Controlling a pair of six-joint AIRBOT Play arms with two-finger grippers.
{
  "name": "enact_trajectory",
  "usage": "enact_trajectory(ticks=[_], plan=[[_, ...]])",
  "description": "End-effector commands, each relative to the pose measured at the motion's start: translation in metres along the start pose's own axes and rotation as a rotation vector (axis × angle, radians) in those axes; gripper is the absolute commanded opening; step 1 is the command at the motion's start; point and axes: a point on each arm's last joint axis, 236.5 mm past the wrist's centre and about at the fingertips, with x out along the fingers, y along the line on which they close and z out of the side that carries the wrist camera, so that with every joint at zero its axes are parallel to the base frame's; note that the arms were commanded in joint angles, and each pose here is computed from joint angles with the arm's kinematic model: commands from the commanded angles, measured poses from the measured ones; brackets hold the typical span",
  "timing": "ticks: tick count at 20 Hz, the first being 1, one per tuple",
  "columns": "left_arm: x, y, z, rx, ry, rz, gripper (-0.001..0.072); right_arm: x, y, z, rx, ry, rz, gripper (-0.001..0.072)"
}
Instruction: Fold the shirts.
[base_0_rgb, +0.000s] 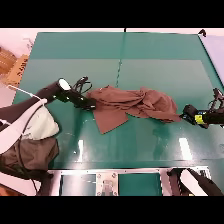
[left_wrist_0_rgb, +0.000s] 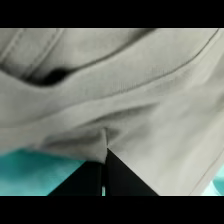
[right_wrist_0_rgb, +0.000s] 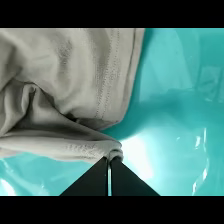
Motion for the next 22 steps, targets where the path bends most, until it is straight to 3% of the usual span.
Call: enact_trajectory(ticks=[1, 8, 15, 18, 22], plan=[[-0.058, -0.027, 0.019, 0.077, -0.029, -0.044, 0.0015, -0.015, 0.007, 0.011, -0.016, -0.024, 0.010, 0.0015], [-0.345, -0.128, 0.065, 0.361, -0.647, 0.101, 0.0016, -0.176, 0.101, 0.080, -0.166, -0.361, 0.161, 0.0015], [-0.589, -0.265, -0.018, 0.672, -1.293, 0.191, 0.0016, -0.446, 0.185, 0.069, -0.324, -1.022, 0.266, 0.0015], [-0.642, -0.293, -0.064, 0.721, -1.487, 0.194, 0.0016, -0.520, 0.190, 0.047, -0.360, -1.224, 0.239, 0.0015], [-0.655, -0.299, -0.085, 0.737, -1.534, 0.214, 0.0016, -0.528, 0.188, 0.044, -0.364, -1.245, 0.219, 0.0015]])
